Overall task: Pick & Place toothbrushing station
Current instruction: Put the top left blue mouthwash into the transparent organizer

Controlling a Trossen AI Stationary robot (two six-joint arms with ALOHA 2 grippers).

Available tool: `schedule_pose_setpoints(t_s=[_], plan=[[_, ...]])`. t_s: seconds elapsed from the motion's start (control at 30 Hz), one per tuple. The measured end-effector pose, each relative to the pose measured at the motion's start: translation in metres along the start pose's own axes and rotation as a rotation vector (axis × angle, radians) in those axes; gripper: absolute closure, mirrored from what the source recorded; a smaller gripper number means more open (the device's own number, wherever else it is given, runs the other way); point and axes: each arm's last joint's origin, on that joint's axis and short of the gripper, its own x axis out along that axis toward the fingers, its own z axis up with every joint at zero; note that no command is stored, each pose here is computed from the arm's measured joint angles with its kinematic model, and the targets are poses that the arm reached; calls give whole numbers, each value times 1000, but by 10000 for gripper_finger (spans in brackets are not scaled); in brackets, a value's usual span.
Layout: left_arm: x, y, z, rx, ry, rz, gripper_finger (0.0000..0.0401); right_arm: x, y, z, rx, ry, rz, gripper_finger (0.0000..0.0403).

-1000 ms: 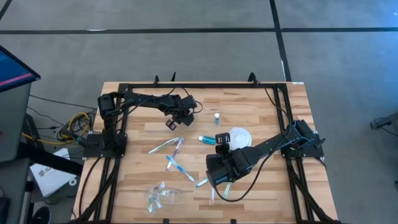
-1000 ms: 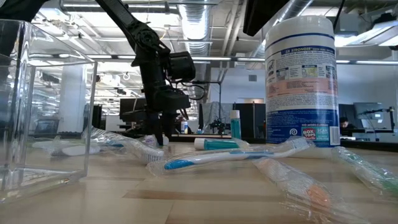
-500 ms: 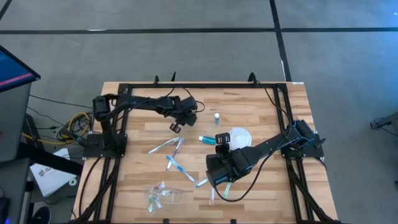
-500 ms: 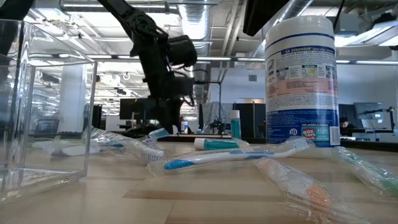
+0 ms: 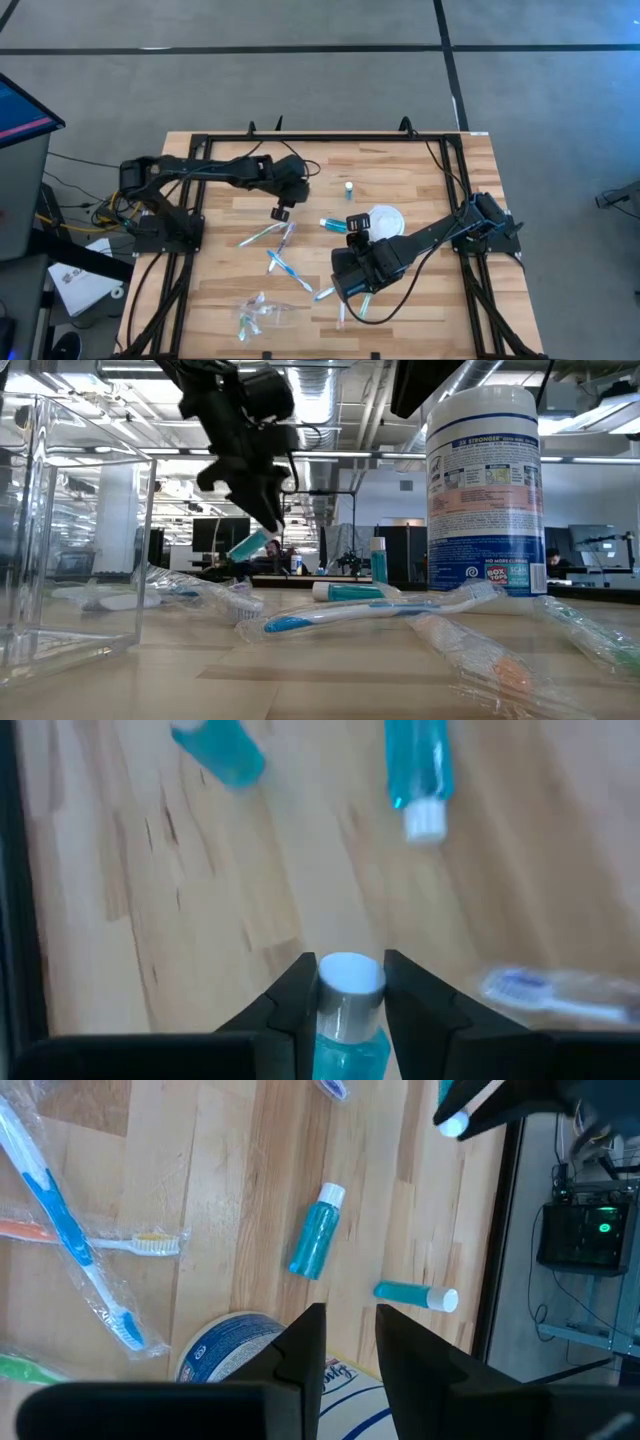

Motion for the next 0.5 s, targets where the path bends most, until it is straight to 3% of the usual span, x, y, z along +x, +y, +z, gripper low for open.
schedule_pose_setpoints(t_s=[0.5], plan=[[-52, -52, -30, -137, -325, -38, 316, 0, 0, 1, 4, -12, 2, 321]])
